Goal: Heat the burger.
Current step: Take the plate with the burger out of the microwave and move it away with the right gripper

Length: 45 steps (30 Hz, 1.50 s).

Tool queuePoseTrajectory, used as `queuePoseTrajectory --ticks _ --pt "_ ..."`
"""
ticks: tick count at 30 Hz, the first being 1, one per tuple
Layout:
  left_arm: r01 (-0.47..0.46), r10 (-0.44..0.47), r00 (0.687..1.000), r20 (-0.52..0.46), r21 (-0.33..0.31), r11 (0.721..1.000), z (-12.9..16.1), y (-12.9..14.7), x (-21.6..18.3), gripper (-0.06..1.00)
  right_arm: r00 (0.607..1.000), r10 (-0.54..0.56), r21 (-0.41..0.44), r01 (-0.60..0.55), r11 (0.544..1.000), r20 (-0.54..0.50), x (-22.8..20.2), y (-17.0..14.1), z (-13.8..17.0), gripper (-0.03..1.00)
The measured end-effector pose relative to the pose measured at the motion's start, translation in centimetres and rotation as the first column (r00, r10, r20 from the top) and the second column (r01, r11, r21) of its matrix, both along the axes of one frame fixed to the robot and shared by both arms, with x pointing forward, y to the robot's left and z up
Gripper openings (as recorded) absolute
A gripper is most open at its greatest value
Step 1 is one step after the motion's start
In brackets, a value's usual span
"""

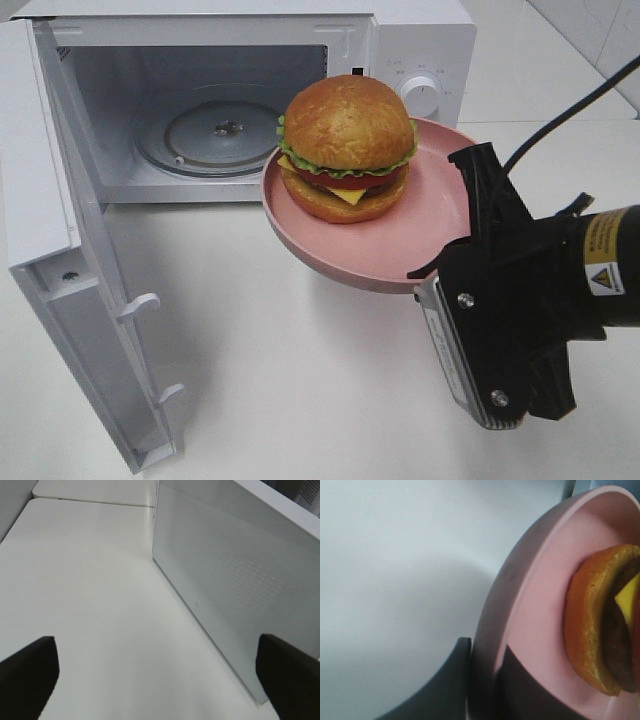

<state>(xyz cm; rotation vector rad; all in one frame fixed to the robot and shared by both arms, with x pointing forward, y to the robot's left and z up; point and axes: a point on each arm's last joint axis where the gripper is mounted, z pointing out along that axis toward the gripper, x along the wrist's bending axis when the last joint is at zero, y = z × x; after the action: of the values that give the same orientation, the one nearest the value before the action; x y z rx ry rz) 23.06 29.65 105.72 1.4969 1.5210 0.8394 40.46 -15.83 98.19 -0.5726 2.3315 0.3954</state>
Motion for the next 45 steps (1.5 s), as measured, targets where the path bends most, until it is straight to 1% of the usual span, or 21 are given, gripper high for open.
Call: queuePoseTrajectory --ticks 5,11,13,15,16,19,21,23,24,27,29,30,31,32,35,37,40,42,43,44,45 --pt "0.0 0.0 1.0 0.0 0.0 1.0 0.0 0.0 0.0 0.99 0.997 -0.068 -0.009 0.068 0.998 -0.024 -1.3 -1.7 0.4 0.09" --pt "0.0 0.0 1.0 0.0 0.0 1.0 0.0 0.0 0.0 0.99 0.992 -0.125 -0.012 0.125 0.992 -0.035 -1.7 -2.4 0.7 0.09" --pt "0.0 0.0 1.0 0.0 0.0 1.0 0.0 0.0 0.0 0.99 0.982 -0.187 -0.026 0.186 0.982 -0.031 -1.8 -3.0 0.8 0.09" --pt "0.0 0.0 1.0 0.0 0.0 1.0 0.0 0.0 0.0 0.99 0.979 -0.201 -0.034 0.2 0.979 -0.027 -1.7 -3.2 0.8 0.09" --pt "0.0 0.0 1.0 0.0 0.0 1.0 0.0 0.0 0.0 0.99 0.967 -0.252 -0.031 0.251 0.967 -0.032 -1.6 -3.5 0.8 0.09" --pt "0.0 0.0 1.0 0.0 0.0 1.0 0.0 0.0 0.0 0.99 0.96 -0.279 -0.028 0.278 0.96 -0.031 -1.5 -3.6 0.8 0.09" --pt "0.0 0.0 1.0 0.0 0.0 1.0 0.0 0.0 0.0 0.99 0.926 -0.376 -0.02 0.376 0.926 -0.017 -1.2 -4.2 0.9 0.09" --pt "0.0 0.0 1.0 0.0 0.0 1.0 0.0 0.0 0.0 0.99 0.914 -0.406 -0.015 0.406 0.914 -0.016 -1.2 -4.4 0.9 0.09" --pt "0.0 0.0 1.0 0.0 0.0 1.0 0.0 0.0 0.0 0.99 0.887 -0.462 -0.008 0.462 0.887 -0.018 -1.1 -4.7 1.0 0.09" --pt "0.0 0.0 1.0 0.0 0.0 1.0 0.0 0.0 0.0 0.99 0.871 -0.491 -0.001 0.491 0.871 -0.023 -1.0 -4.9 1.0 0.09" --pt "0.0 0.0 1.0 0.0 0.0 1.0 0.0 0.0 0.0 0.99 0.812 -0.582 0.02 0.583 0.812 -0.042 -1.0 -5.4 0.9 0.09" --pt "0.0 0.0 1.0 0.0 0.0 1.0 0.0 0.0 0.0 0.99 0.812 -0.582 0.02 0.583 0.812 -0.042 -1.0 -5.4 0.9 0.09" --pt "0.0 0.0 1.0 0.0 0.0 1.0 0.0 0.0 0.0 0.99 0.797 -0.602 0.022 0.603 0.797 -0.046 -1.0 -5.5 0.9 0.09" --pt "0.0 0.0 1.0 0.0 0.0 1.0 0.0 0.0 0.0 0.99 0.766 -0.64 0.027 0.642 0.766 -0.058 -1.0 -5.7 0.9 0.09" --pt "0.0 0.0 1.0 0.0 0.0 1.0 0.0 0.0 0.0 0.99 0.749 -0.66 0.028 0.662 0.749 -0.062 -1.0 -5.9 0.9 0.09" --pt "0.0 0.0 1.0 0.0 0.0 1.0 0.0 0.0 0.0 0.99 0.66 -0.747 0.041 0.751 0.659 -0.08 -1.1 -6.5 0.8 0.09" --pt "0.0 0.0 1.0 0.0 0.0 1.0 0.0 0.0 0.0 0.99 0.64 -0.765 0.045 0.768 0.638 -0.078 -1.1 -6.7 0.9 0.09" --pt "0.0 0.0 1.0 0.0 0.0 1.0 0.0 0.0 0.0 0.99 0.529 -0.846 0.065 0.848 0.525 -0.07 -1.1 -7.5 1.0 0.09" --pt "0.0 0.0 1.0 0.0 0.0 1.0 0.0 0.0 0.0 0.99 0.529 -0.846 0.065 0.848 0.525 -0.07 -1.1 -7.5 1.0 0.09" --pt "0.0 0.0 1.0 0.0 0.0 1.0 0.0 0.0 0.0 0.99 0.504 -0.861 0.071 0.863 0.5 -0.069 -1.1 -7.6 1.0 0.09" --pt "0.0 0.0 1.0 0.0 0.0 1.0 0.0 0.0 0.0 0.99 0.504 -0.861 0.071 0.863 0.5 -0.069 -1.1 -7.6 1.0 0.09"
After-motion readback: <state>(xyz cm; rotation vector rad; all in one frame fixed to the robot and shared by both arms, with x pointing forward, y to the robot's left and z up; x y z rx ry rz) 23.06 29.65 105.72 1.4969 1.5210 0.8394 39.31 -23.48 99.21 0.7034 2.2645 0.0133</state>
